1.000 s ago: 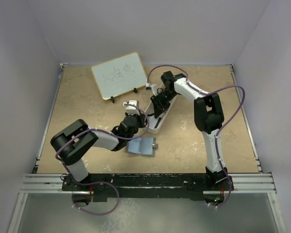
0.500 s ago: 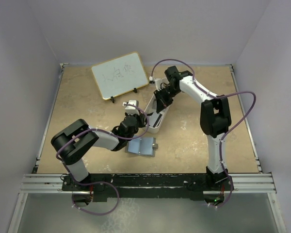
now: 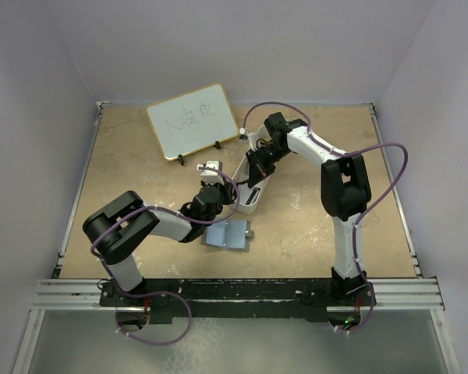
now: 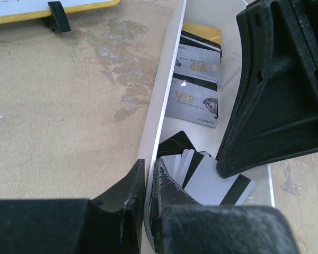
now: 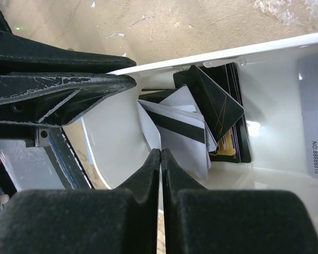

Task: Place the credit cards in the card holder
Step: Pick up the credit card from the storage box, then insert the credit card into the card holder.

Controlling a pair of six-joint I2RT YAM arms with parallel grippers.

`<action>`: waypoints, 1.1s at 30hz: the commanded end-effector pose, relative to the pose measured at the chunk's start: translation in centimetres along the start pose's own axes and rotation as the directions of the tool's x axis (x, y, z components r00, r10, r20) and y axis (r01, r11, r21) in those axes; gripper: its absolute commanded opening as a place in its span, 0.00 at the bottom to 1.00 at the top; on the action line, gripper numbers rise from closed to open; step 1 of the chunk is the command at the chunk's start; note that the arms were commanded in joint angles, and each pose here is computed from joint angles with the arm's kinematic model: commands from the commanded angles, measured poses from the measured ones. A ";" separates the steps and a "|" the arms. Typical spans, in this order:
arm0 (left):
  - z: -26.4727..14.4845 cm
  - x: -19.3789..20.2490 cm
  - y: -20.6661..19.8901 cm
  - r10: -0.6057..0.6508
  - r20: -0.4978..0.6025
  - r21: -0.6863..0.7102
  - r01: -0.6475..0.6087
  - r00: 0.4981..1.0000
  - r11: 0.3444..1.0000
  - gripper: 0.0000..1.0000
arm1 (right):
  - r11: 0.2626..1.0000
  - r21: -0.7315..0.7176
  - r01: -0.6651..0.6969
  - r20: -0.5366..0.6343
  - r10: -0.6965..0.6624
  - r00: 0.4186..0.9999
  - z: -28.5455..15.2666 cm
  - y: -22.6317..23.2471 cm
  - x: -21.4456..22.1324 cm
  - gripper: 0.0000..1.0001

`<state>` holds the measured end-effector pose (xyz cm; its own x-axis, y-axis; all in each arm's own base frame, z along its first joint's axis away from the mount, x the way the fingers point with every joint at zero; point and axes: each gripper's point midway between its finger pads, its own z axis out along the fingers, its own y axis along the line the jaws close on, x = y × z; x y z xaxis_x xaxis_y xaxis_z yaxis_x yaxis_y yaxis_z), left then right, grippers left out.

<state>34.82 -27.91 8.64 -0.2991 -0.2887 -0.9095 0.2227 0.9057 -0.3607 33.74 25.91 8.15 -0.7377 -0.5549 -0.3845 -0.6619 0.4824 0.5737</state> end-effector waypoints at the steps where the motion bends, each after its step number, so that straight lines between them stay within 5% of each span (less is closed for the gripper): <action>1: 0.7 -1.2 0.5 -0.030 0.054 -0.040 0.032 0.998 0.999 0.00 | 0.992 -0.118 -0.048 -0.017 0.046 0.999 0.6 2.2 0.8 0.03; 10: 0.8 -1.2 0.2 -0.035 0.051 -0.031 0.037 0.998 0.999 0.00 | 0.992 -0.106 -0.068 -0.048 0.063 0.997 1.2 2.1 2.0 0.12; 14: 0.8 -1.4 0.2 -0.036 0.052 -0.031 0.038 0.998 0.999 0.00 | 0.995 -0.081 -0.059 -0.037 0.056 0.998 0.7 2.3 1.7 0.00; 18: 0.6 -2.3 -0.1 -0.049 0.049 -0.040 0.051 0.998 0.998 0.00 | 0.997 0.068 -0.027 0.012 0.026 1.000 -1.5 1.6 0.2 0.00; 22: 0.2 -4.8 -1.1 -0.066 0.035 -0.062 0.068 0.997 0.996 0.26 | 0.977 0.212 -0.024 0.050 0.013 0.999 -4.7 1.2 -1.0 0.00; 27: -1.8 -8.3 -1.9 -0.119 0.033 -0.071 0.121 0.992 0.990 0.46 | 0.955 0.295 -0.034 0.110 0.001 0.994 -7.6 2.4 -1.7 0.00; 33: -5.3 -10.3 -4.1 -0.153 -0.048 0.059 0.155 0.987 0.986 0.55 | 0.959 0.284 0.017 0.183 -0.072 0.980 -9.9 5.2 -2.1 0.00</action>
<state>33.96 -26.55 18.23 -0.3073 -0.4022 -0.8624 0.1648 0.8701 -0.4645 34.07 23.13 16.10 -0.7263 -0.4818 -0.4903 -0.6700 0.6557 0.3481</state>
